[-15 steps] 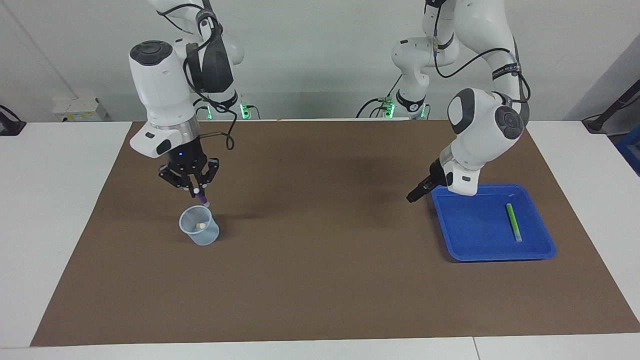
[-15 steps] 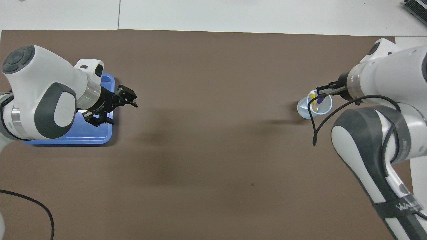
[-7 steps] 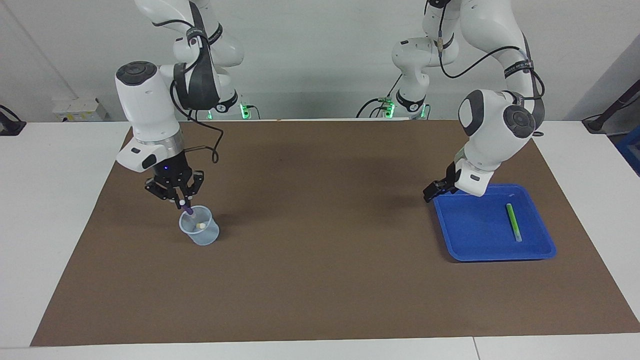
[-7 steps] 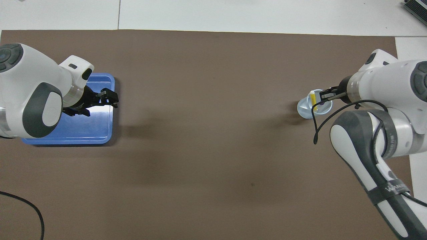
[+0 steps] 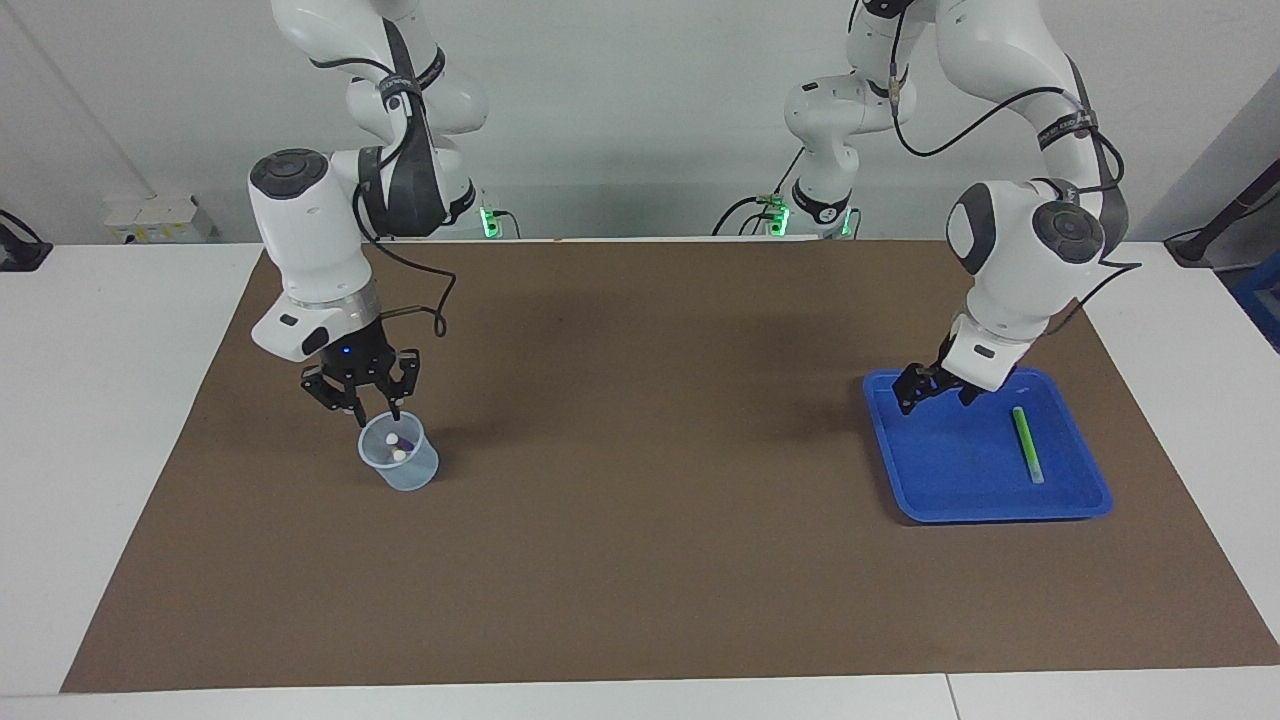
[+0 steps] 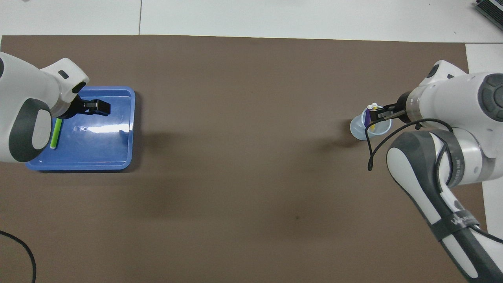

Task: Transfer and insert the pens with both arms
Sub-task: 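Lower the purple pen into the white cup while the left gripper returns, then lower the left gripper onto the green pen in the tray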

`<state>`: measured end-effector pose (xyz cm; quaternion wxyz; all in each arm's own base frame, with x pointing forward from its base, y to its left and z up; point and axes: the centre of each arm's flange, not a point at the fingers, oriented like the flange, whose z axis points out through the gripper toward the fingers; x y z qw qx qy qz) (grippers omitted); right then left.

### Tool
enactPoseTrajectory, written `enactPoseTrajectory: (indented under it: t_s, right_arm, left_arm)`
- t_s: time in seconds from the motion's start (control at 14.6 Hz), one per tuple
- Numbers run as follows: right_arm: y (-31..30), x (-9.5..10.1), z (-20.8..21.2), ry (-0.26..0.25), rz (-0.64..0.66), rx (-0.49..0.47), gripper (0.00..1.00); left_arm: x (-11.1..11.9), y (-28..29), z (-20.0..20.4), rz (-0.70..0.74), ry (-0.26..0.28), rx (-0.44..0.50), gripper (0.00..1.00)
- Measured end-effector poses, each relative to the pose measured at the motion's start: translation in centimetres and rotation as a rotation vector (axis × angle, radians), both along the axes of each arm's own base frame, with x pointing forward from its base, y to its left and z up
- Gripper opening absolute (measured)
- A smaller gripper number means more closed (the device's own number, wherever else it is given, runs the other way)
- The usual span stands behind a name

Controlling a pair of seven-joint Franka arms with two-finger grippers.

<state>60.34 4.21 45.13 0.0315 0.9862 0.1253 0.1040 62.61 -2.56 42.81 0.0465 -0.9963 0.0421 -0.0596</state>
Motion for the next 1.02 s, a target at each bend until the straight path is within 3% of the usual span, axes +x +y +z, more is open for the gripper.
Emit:
enactPoseTrajectory:
  t_s: [0.14,0.2,0.41,0.68,1.02]
  right_arm:
    - [0.6,0.0,0.8,-0.014,0.010,0.001,0.96]
    - [1.2,-0.1,1.6,-0.028,0.020,0.002,1.00]
    - [3.3,-0.7,4.9,-0.044,0.052,-0.001,1.00]
    - [2.9,-1.5,6.5,0.029,0.039,-0.015,1.00]
    - [1.6,-2.8,7.5,0.134,-0.025,-0.026,1.00]
  left_arm:
    - [1.0,1.7,-0.2,-0.061,-0.035,0.015,0.99]
    - [1.7,2.7,-0.7,-0.071,-0.030,0.016,0.99]
    - [3.9,5.4,-2.6,-0.074,0.010,0.010,0.99]
    - [5.7,6.8,-3.4,-0.064,0.040,0.000,0.99]
    - [5.2,10.8,-6.2,0.017,0.115,-0.049,0.96]
